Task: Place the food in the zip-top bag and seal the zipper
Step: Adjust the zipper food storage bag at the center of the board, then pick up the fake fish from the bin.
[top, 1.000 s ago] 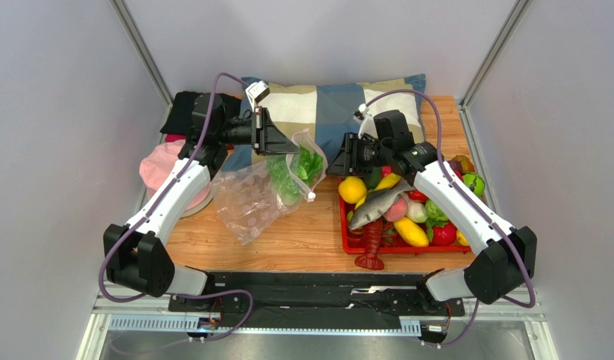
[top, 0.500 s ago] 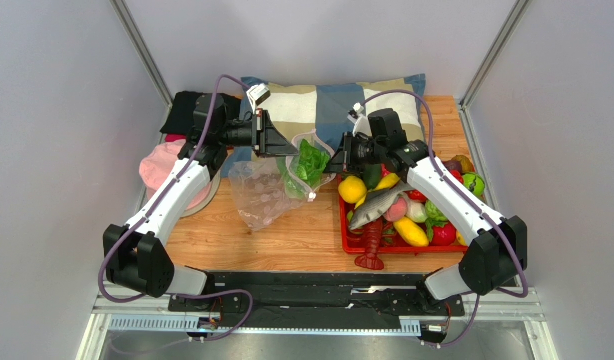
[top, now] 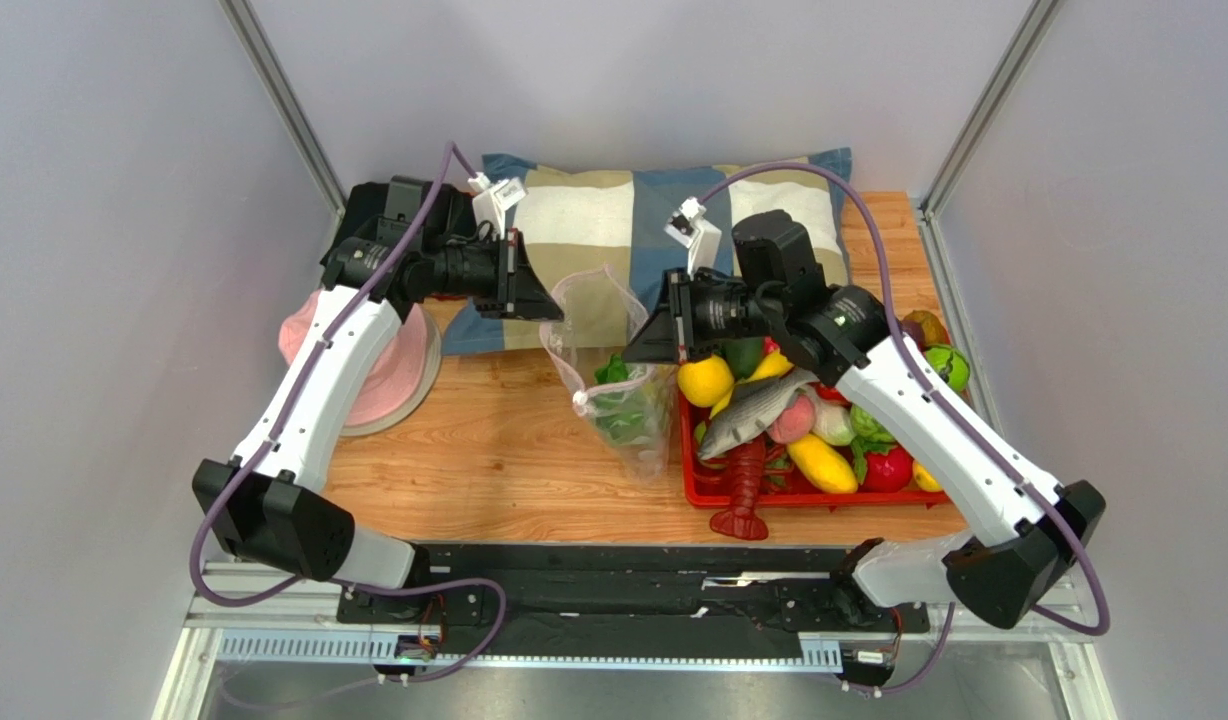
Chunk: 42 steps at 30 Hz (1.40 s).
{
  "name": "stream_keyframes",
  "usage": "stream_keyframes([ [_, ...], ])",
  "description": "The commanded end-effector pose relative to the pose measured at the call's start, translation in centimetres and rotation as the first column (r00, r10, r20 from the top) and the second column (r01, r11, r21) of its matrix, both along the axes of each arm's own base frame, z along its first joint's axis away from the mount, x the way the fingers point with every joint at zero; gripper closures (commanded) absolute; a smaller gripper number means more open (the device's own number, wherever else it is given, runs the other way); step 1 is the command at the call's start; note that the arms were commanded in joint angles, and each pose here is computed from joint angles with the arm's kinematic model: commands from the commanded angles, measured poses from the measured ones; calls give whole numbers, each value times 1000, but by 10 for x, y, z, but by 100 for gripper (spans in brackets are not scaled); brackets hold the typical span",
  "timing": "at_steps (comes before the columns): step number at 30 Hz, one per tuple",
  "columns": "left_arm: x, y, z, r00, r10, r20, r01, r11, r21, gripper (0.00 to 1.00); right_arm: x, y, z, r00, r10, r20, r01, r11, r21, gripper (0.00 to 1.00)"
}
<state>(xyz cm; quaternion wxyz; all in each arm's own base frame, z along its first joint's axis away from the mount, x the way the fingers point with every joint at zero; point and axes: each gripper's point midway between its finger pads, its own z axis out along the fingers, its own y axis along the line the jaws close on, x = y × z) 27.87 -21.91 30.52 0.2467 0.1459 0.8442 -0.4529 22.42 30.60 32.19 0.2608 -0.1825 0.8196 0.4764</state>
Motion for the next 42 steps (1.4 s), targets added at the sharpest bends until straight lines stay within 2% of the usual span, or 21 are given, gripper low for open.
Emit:
stream_keyframes([
  [1,-22,19,-2,992,-62,113,46,989,141,100,-11,-9,16,996,20,90,-17,999,-29,100],
  [4,-29,24,-9,992,-75,106,56,983,175,100,-6,-14,10,998,5,58,-3,999,-42,100],
  [7,-38,21,-2,990,-101,99,86,986,139,100,-2,-17,12,997,-4,83,9,998,-60,100],
  [10,-42,18,5,990,-98,106,86,990,109,100,15,-29,2,991,-51,125,66,991,-118,100],
  [15,-41,16,7,993,-73,88,65,994,93,100,40,-47,-35,990,-79,119,106,965,-239,100],
  [18,-35,10,4,997,-67,50,64,996,63,100,49,-53,-48,989,-79,125,111,956,-270,75],
  [19,-30,7,5,997,-69,46,67,997,50,100,53,-57,-47,988,-84,126,115,957,-265,53],
  [22,-21,-1,12,996,-69,55,67,997,26,100,63,-74,-27,980,-95,175,136,960,-244,24],
  [24,-17,-4,11,997,-67,45,66,998,19,100,63,-87,-14,977,-83,199,131,962,-240,20],
  [26,-19,-9,11,996,-83,37,82,997,12,100,59,-109,-16,972,-63,227,130,946,-298,16],
  [28,-20,-12,9,995,-93,31,93,996,13,100,58,-127,-18,960,-31,277,136,919,-370,14],
  [33,-23,-21,5,993,-117,27,117,993,15,100,46,-163,-26,944,-99,316,240,862,-446,16],
  [38,-20,-23,4,992,-122,18,122,992,12,100,56,-200,-55,942,-207,262,317,804,-503,18],
  [42,-19,-24,1,992,-123,6,123,992,12,100,58,-212,-60,943,-190,274,311,797,-518,23],
])
